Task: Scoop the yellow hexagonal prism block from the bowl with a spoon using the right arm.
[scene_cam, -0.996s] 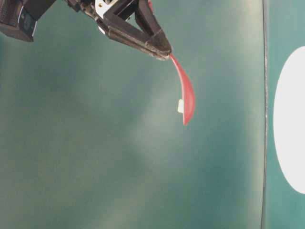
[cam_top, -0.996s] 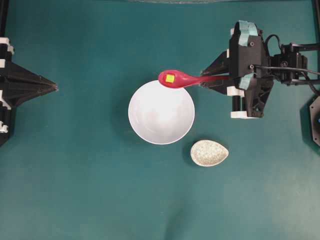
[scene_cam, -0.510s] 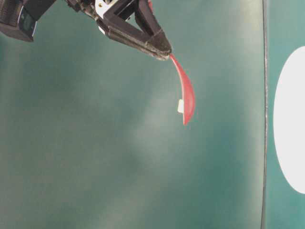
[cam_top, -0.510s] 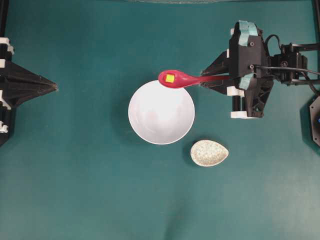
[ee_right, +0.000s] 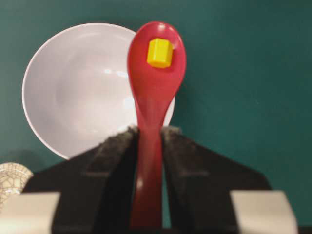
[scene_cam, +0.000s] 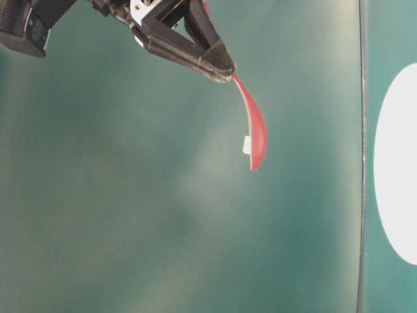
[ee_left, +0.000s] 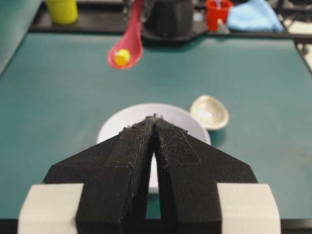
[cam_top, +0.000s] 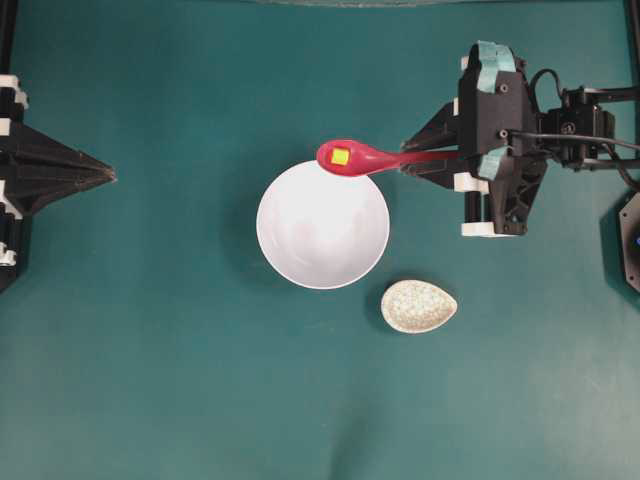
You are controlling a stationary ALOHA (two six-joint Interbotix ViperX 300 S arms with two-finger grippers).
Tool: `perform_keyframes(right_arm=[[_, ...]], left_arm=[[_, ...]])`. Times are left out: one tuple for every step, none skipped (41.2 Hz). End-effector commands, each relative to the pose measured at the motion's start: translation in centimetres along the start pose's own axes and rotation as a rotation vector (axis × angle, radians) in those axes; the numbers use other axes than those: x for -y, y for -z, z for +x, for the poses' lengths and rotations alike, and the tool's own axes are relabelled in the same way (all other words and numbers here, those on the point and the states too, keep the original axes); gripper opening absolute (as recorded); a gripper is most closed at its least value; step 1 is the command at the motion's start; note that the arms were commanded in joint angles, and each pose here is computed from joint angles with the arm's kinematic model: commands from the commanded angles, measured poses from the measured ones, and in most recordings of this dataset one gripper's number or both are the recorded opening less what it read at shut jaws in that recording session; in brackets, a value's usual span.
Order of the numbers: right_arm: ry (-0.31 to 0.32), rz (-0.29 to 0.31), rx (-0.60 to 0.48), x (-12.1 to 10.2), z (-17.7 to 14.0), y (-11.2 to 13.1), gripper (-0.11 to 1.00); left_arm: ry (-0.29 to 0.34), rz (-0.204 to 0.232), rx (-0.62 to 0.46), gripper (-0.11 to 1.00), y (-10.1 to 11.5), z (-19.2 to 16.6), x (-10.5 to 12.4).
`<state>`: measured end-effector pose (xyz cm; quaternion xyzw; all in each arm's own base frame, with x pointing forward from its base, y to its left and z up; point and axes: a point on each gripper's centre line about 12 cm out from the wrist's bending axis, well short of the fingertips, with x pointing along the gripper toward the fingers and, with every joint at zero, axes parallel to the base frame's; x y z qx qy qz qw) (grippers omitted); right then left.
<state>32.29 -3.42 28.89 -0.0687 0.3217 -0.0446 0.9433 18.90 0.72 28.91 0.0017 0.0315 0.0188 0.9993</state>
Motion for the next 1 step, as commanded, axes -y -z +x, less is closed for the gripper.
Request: perform_keyframes(right_arm=[[0.007,-0.001,0.052,0.2,-1.03,-1.43,0.24]], left_arm=[[-0.003,0.003,0.058,0.01,-1.64,0.05,-0.06]])
